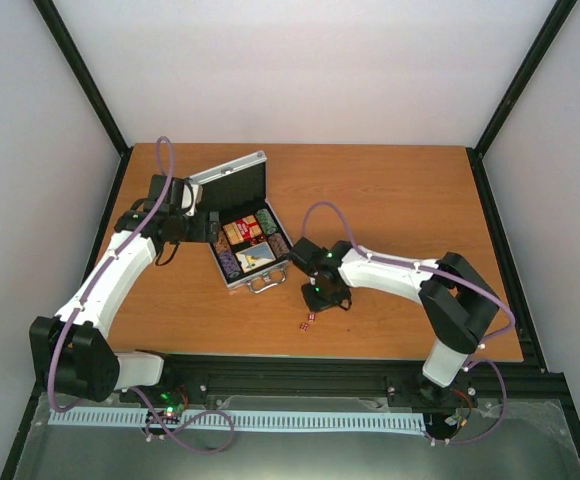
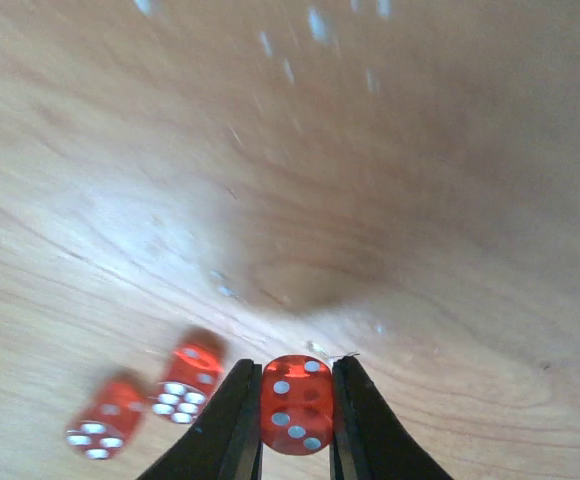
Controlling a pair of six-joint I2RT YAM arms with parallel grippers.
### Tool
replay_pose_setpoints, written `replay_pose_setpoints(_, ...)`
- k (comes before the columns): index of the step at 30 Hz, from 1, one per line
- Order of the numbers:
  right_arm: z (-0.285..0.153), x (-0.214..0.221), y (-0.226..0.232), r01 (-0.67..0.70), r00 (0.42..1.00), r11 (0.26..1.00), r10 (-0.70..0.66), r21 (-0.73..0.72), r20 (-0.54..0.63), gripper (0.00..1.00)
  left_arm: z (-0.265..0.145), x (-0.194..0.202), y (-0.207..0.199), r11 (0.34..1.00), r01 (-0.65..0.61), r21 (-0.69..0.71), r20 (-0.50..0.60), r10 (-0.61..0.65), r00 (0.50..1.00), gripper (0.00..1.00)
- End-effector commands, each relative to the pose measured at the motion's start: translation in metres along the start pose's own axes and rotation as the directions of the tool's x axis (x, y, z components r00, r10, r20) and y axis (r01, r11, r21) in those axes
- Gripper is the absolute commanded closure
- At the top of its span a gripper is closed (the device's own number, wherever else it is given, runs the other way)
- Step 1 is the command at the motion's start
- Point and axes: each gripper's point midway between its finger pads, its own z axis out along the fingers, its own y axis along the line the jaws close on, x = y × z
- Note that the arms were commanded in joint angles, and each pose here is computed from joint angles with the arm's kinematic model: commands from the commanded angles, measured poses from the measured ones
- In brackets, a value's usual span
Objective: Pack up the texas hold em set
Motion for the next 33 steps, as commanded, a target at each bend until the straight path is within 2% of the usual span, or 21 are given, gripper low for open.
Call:
replay_pose_setpoints(1, -0.043, -0.049, 0.02, 0.026, 0.991, 1.0, -0.024, -0.016, 0.133, 0.97, -0.004, -0.007, 0.002, 1.0, -0.009, -0.008, 0.028, 0.009, 1.0, 0.0)
replay_pose_setpoints(6, -0.061, -0.11, 0.054, 0.073, 0.968, 0.995, -0.055, -0.067, 0.244, 0.97, -0.008, -0.007, 0.003, 1.0, -0.007, -0.01, 0.033, 0.008, 0.999, 0.0)
replay_pose_setpoints(12, -0.044, -0.175, 0.094, 0.145, 0.944, 0.984, -0.105, -0.107, 0.312, 0.97, -0.009, -0.005, 0.002, 1.0, -0.001, -0.005, 0.035, 0.001, 0.999, 0.0)
replay_pose_setpoints(17, -0.039, -0.22, 0.117, 0.161, 0.912, 0.977, -0.093, -0.139, 0.4, 0.97, -0.011, -0.003, 0.001, 1.0, 0.004, 0.001, 0.034, -0.004, 0.999, 0.0)
replay_pose_setpoints(23, -0.027, -0.248, 0.135, 0.154, 0.895, 0.971, -0.059, -0.183, 0.442, 0.97, -0.011, 0.002, 0.002, 1.0, 0.0, -0.001, 0.024, 0.0, 1.0, 0.0)
replay_pose_setpoints(33, 0.012, -0.253, 0.137, 0.142, 0.921, 0.978, -0.074, -0.155, 0.382, 0.97, -0.011, 0.006, 0.003, 1.0, -0.009, -0.006, 0.014, 0.009, 1.0, 0.0)
